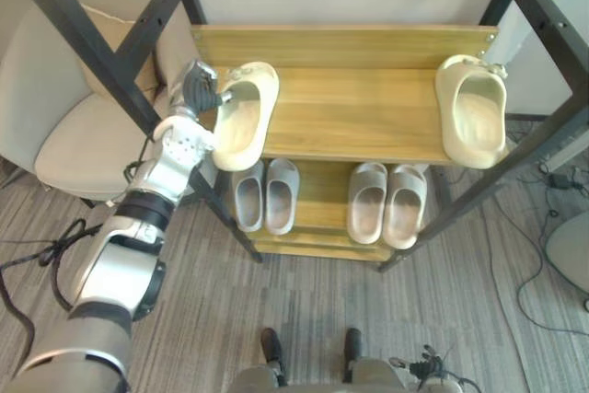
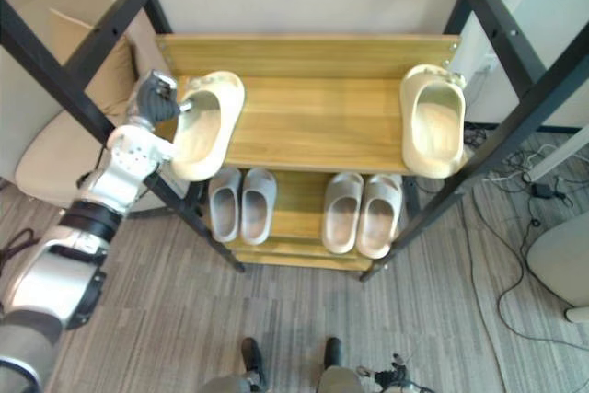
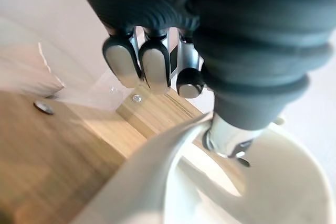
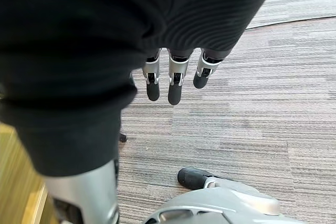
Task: Organize the slippers on the shoe rack
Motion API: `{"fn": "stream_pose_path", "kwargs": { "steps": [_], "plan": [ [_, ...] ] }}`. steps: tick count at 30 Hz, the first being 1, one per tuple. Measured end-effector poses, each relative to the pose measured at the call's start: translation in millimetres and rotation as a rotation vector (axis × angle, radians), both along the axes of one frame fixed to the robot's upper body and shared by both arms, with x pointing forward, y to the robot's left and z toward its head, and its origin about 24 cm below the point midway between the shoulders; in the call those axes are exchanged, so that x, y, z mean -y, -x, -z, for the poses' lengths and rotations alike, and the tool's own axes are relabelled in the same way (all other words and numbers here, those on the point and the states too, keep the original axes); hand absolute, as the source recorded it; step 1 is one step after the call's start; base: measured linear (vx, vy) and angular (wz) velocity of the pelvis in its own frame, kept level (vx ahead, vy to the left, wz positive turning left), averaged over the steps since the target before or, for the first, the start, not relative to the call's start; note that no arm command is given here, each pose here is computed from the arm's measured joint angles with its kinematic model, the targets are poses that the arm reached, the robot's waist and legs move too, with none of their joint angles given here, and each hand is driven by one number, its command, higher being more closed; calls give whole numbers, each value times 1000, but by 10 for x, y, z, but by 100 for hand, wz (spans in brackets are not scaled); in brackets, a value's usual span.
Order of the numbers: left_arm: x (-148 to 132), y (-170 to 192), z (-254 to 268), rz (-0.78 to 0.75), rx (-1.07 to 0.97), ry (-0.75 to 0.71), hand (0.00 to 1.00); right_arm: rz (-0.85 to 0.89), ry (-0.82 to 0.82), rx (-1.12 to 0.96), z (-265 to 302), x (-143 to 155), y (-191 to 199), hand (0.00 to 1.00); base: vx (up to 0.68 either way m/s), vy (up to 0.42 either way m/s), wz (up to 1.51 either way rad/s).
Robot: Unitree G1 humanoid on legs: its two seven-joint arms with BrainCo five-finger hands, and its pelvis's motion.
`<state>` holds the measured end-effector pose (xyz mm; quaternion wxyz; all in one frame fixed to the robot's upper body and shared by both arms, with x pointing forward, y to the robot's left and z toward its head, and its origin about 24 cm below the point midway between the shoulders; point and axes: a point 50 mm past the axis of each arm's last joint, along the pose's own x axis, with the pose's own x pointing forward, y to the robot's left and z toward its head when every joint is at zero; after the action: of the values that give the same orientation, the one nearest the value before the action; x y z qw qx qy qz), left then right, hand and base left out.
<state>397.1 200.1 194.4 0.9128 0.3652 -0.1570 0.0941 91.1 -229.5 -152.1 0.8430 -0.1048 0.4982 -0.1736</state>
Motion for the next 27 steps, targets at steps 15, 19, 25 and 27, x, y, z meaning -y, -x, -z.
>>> {"fn": "stream_pose_path", "kwargs": {
  "steps": [15,19,25,27],
  "plan": [
    [338,-68,-141,98,18,83,100,-12,9,42,-48,4,-120,0,29,9,-5],
    [549,-82,-189,157,26,113,100,-20,11,41,-51,3,-131,0,12,15,-4],
    [773,-49,-252,234,50,169,100,-21,15,41,-55,14,-134,0,45,5,-9],
    [875,-19,-303,271,74,179,100,-18,12,43,-55,13,-136,0,16,4,-1]
  ]
}}
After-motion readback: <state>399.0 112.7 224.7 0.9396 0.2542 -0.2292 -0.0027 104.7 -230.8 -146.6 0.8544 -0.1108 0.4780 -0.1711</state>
